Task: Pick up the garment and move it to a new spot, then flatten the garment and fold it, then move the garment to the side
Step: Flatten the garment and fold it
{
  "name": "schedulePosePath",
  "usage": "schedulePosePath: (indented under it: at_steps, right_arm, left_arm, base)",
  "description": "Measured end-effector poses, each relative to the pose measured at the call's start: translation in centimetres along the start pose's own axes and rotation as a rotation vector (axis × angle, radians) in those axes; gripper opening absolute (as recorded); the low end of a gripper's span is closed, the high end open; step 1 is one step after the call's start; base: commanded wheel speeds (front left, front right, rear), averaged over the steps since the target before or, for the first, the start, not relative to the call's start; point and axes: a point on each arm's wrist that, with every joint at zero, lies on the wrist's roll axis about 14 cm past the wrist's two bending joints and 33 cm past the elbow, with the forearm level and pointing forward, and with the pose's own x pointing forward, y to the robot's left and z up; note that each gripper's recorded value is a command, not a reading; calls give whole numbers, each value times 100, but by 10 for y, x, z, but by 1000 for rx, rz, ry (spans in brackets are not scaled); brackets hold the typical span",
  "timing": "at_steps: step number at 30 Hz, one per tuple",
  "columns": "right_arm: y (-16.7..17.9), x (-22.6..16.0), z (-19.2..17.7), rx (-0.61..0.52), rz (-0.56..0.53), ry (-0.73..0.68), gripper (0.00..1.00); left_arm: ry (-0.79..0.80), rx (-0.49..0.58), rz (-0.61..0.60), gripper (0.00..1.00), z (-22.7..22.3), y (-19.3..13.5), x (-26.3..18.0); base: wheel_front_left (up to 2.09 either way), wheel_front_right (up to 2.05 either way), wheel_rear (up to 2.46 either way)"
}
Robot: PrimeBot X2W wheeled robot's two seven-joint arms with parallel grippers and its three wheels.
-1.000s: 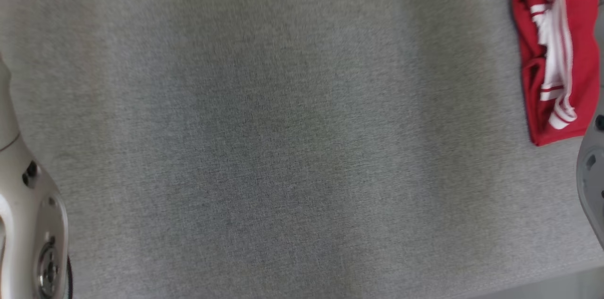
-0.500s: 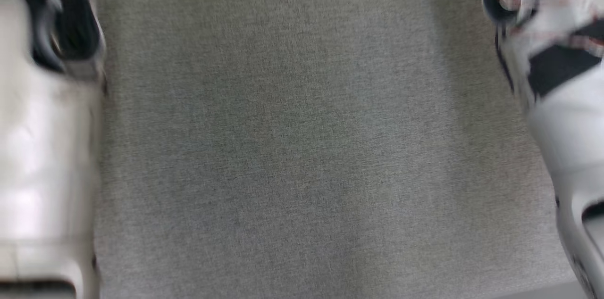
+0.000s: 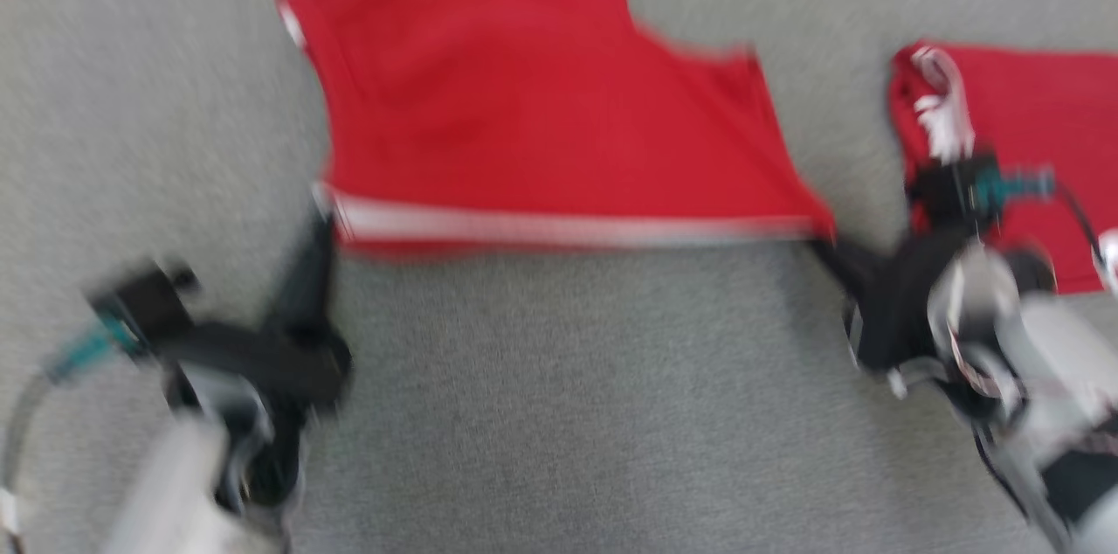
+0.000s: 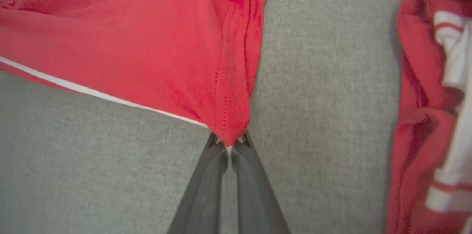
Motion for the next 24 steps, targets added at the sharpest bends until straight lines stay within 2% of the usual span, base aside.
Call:
schedulePosePath:
  at_steps: [3,7,10,14,18,21,24]
  right_arm:
    - [2,-33,-24,26,-7,42,0]
    - [17,-70,-58,85,7,84,0]
    - [16,-95,-72,108,-21,81,0]
    - [24,-121,-101,134,-48,120,0]
    - [43,-139,-123,178,-23,172,0]
    - [46,-152,-125,181,-32,183,0]
    - [42,-156,-108,163,-57,134,0]
  left_arm:
    - [86,-2,10,0,-21,-6,-31]
    - [125,7,44,0,-33,-8,-74]
    - [143,6,60,0,-42,-13,-105]
    - [156,-15,81,0,-50,-19,-141]
    - [181,-17,96,0,-59,-24,-171]
    - [201,-21,95,0,-66,-30,-185]
    - [175,-41,86,0,-60,-36,-187]
  base:
    - [0,0,0]
    - [0,0,0]
    - [0,0,0]
    - [0,0,0]
    - [0,0,0]
    - [0,0,0]
    - [0,0,0]
